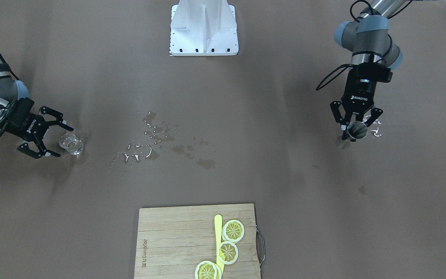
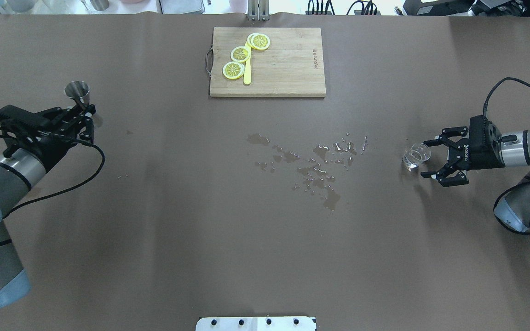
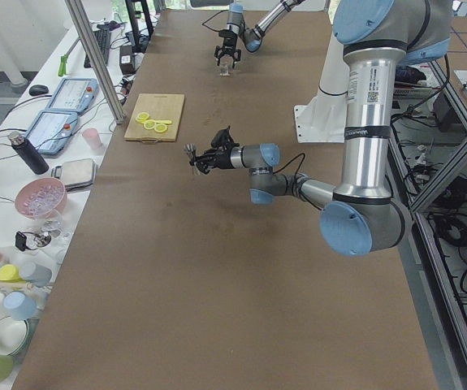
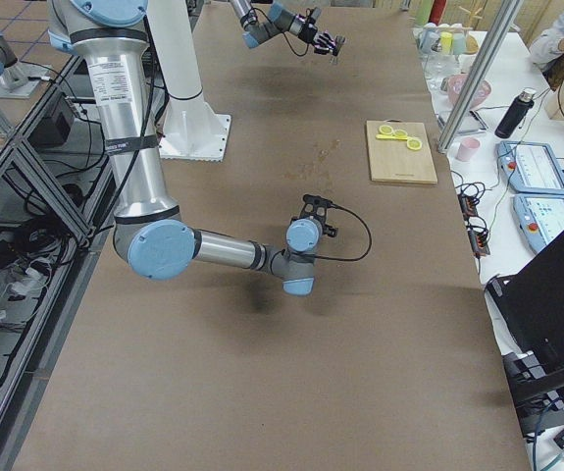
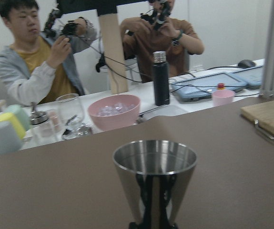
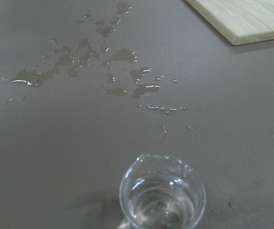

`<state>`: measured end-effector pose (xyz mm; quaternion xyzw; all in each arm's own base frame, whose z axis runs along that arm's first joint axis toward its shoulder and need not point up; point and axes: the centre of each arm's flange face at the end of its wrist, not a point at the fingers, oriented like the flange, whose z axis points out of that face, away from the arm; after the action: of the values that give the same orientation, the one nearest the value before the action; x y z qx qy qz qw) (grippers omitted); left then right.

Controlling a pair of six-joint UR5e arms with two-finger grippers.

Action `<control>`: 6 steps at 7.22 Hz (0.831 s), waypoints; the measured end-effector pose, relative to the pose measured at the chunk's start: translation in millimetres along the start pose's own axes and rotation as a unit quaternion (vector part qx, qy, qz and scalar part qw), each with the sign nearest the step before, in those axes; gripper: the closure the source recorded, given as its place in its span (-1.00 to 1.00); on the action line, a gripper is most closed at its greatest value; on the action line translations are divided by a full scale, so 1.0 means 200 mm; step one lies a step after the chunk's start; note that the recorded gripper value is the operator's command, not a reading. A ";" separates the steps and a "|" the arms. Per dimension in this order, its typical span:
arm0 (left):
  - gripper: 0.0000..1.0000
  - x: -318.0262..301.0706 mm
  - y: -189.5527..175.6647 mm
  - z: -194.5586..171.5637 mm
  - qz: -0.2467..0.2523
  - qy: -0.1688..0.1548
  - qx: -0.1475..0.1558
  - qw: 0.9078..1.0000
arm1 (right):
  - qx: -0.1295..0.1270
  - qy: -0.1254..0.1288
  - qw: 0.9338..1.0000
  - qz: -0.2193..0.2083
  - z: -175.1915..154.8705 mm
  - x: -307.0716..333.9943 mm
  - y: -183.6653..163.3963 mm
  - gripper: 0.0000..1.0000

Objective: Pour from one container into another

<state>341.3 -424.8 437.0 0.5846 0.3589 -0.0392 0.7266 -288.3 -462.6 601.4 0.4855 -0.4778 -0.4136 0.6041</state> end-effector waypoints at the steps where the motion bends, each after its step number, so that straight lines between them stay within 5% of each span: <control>1: 1.00 0.11 -0.05 0.06 0.010 0.036 0.000 0.999 | 0.000 0.000 1.000 0.000 0.01 0.00 0.00 -0.88; 3: 1.00 0.30 -0.14 0.13 0.027 0.103 -0.004 0.994 | 0.000 0.003 1.000 0.000 0.02 -0.01 0.00 -0.86; 6: 1.00 0.46 -0.13 0.24 0.038 0.153 -0.015 0.987 | 0.002 0.004 1.000 0.003 0.06 0.02 -0.03 -0.85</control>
<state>419.7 -442.1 367.5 0.5859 0.4442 0.0833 0.6727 -299.2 -469.6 596.5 0.4871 -0.4777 -0.4090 0.6060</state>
